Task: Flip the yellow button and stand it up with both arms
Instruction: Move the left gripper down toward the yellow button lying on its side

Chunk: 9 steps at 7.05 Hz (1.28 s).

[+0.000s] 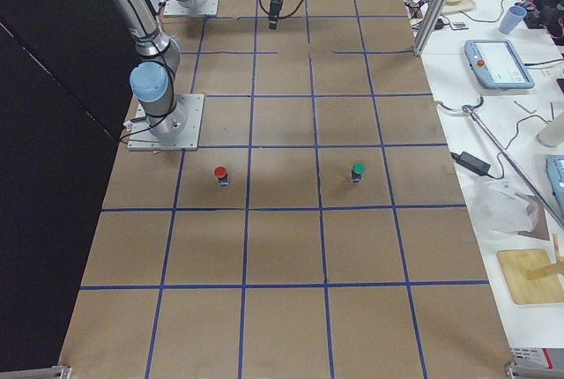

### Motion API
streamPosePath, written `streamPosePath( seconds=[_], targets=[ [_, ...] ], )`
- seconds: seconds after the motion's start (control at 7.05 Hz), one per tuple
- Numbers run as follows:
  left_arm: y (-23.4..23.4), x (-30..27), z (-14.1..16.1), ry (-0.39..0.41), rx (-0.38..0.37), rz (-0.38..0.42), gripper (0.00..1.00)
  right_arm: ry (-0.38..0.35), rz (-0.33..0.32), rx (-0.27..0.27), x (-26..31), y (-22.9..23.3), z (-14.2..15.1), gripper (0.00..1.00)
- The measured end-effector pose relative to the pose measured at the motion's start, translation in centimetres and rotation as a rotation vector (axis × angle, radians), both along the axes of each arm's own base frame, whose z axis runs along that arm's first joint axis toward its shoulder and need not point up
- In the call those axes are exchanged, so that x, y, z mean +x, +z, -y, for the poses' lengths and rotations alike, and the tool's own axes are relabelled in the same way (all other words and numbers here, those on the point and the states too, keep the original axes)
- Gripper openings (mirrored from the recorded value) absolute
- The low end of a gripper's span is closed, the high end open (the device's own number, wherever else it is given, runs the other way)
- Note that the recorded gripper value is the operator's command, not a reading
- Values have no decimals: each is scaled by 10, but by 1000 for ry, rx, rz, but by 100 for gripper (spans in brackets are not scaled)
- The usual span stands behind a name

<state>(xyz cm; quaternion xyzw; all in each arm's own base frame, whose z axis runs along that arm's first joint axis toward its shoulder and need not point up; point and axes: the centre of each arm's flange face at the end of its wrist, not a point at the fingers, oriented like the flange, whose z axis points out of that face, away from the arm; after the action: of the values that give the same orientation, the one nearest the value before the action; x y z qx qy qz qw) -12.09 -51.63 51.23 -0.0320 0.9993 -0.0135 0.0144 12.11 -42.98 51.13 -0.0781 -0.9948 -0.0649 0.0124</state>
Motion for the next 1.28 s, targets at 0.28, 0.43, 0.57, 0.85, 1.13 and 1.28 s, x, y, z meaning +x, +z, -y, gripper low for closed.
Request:
streamPosePath(
  seconds=[0.28, 0.43, 0.57, 0.85, 1.13, 1.28],
  targets=[
    [2, -3, -4, -11, 1, -2, 99, 0, -2, 4, 0, 0, 0, 100],
    [1, -1, -6, -16, 8, 2, 99, 0, -3, 4, 0, 0, -1, 100],
    [-6, 8, -9, -44, 32, 7, 99, 0, -2, 4, 0, 0, -1, 100],
    [-33, 63, -16, -104, 102, -1, 99, 0, -3, 3, 0, 0, 0, 100],
    [-58, 156, -21, -176, 152, -37, 99, 1, -4, 2, 0, 0, 0, 100],
    [-69, 190, -25, -255, 184, -40, 99, 1, -4, 0, 0, 0, 0, 100]
  ],
)
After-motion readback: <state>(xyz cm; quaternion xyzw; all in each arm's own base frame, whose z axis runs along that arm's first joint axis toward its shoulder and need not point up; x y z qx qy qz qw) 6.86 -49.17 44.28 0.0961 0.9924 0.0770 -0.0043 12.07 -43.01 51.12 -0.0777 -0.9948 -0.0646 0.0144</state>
